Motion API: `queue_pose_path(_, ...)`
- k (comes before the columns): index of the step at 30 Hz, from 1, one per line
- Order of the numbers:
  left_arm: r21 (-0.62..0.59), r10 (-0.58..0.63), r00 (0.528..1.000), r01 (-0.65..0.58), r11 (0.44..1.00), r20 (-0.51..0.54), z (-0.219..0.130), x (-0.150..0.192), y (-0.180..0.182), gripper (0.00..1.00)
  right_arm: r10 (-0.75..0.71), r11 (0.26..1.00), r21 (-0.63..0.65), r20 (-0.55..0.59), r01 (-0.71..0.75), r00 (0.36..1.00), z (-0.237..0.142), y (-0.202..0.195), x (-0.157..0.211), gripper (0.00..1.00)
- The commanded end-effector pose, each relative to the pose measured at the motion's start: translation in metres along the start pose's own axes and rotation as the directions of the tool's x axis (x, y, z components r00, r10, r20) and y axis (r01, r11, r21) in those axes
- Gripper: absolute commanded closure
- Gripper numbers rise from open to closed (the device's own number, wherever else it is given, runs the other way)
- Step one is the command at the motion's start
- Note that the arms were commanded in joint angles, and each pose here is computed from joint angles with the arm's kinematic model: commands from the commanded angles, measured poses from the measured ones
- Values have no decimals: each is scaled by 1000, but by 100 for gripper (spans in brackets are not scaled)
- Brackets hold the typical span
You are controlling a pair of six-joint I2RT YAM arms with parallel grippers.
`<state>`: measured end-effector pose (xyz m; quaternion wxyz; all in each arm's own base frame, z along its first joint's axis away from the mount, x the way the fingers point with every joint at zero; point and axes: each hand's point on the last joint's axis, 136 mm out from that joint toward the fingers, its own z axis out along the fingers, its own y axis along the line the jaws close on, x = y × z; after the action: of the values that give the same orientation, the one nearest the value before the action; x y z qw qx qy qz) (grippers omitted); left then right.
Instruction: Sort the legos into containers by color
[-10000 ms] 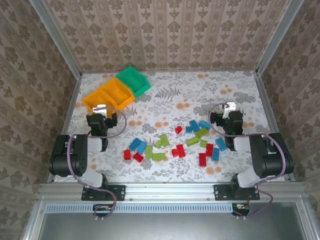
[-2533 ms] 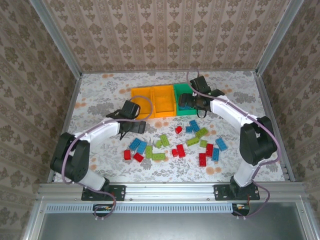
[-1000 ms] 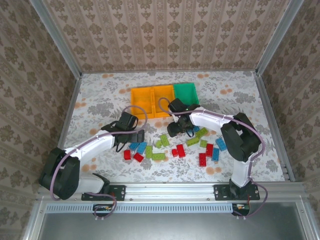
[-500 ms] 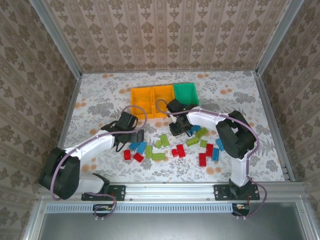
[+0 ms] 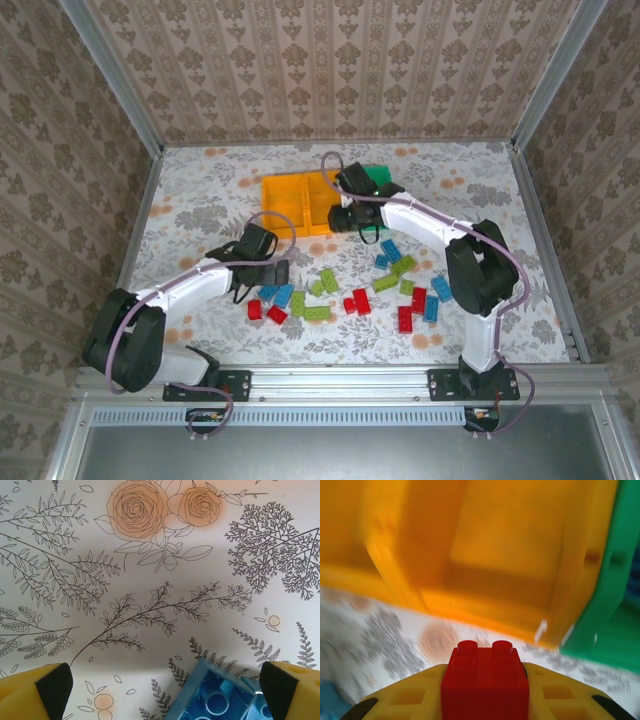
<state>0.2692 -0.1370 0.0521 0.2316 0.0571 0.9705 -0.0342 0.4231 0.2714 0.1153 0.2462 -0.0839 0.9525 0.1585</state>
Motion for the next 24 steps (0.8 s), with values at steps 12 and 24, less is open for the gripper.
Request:
queue_pose_path(12, 66, 37, 998, -40, 997, 52, -6, -22, -18, 0, 235, 972, -39, 38, -233, 971, 47, -4, -48, 50)
queue_pose_path(24, 98, 170, 978, -182, 978, 123, -18, -30, -44, 0, 156, 982, -115, 49, -150, 987, -2, 13, -31, 25)
